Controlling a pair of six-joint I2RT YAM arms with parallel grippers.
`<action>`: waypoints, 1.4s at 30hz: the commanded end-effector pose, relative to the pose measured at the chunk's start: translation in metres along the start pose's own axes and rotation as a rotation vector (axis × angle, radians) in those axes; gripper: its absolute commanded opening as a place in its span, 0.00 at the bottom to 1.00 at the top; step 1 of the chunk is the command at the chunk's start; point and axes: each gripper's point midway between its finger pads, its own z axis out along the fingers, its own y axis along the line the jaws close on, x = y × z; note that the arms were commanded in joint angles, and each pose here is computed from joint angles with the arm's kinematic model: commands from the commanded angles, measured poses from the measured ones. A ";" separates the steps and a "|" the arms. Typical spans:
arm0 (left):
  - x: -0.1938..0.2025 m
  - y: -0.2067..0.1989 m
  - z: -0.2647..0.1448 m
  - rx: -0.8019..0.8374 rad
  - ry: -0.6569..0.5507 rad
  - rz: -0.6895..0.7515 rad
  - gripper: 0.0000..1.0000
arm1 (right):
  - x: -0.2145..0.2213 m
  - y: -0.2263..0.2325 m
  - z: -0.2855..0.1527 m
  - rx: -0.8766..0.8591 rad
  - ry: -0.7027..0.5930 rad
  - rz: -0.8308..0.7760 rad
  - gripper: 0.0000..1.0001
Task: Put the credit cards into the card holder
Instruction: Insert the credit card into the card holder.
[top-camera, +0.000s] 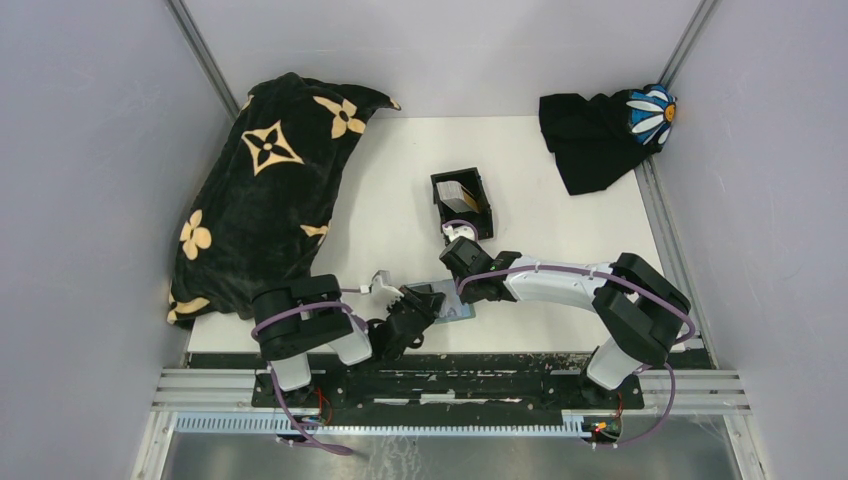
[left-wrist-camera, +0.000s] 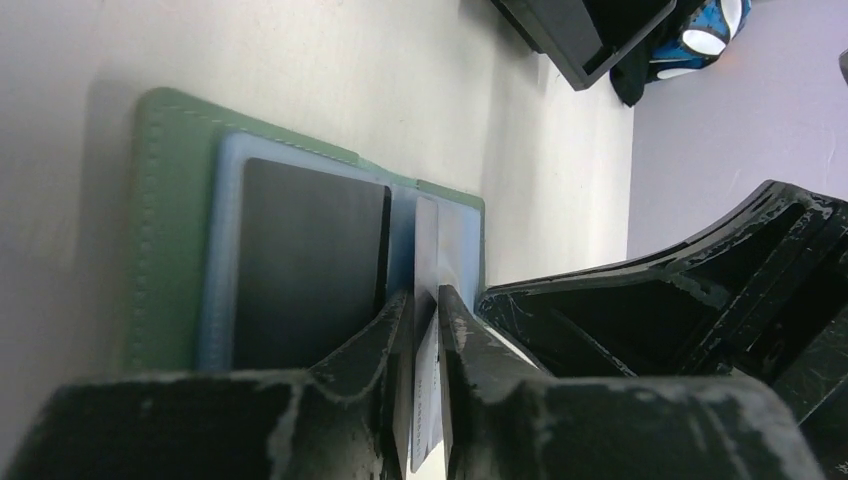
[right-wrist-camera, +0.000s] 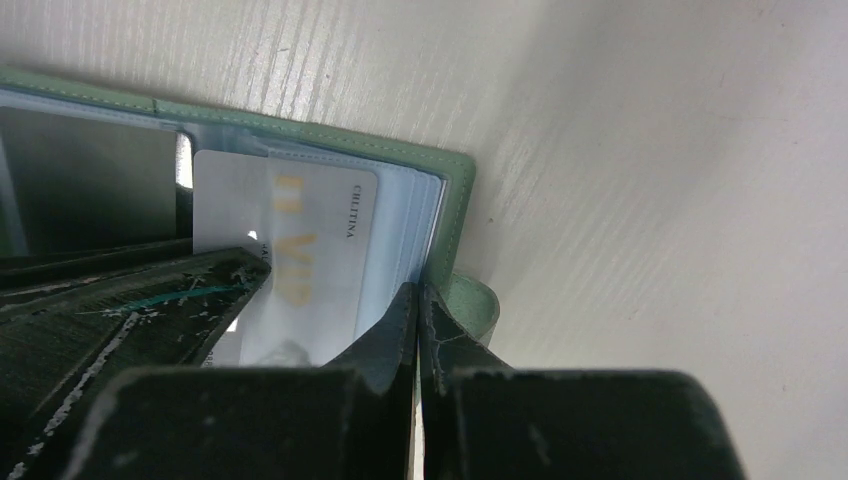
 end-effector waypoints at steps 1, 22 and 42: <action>0.010 0.016 -0.002 -0.059 0.050 0.119 0.27 | -0.012 0.007 -0.003 -0.020 -0.039 0.021 0.01; -0.018 0.004 -0.012 -0.137 -0.012 0.324 0.45 | -0.016 0.011 -0.004 -0.037 -0.034 0.016 0.01; -0.008 0.003 -0.012 -0.228 0.022 0.535 0.52 | -0.025 0.031 -0.010 -0.123 -0.050 0.023 0.01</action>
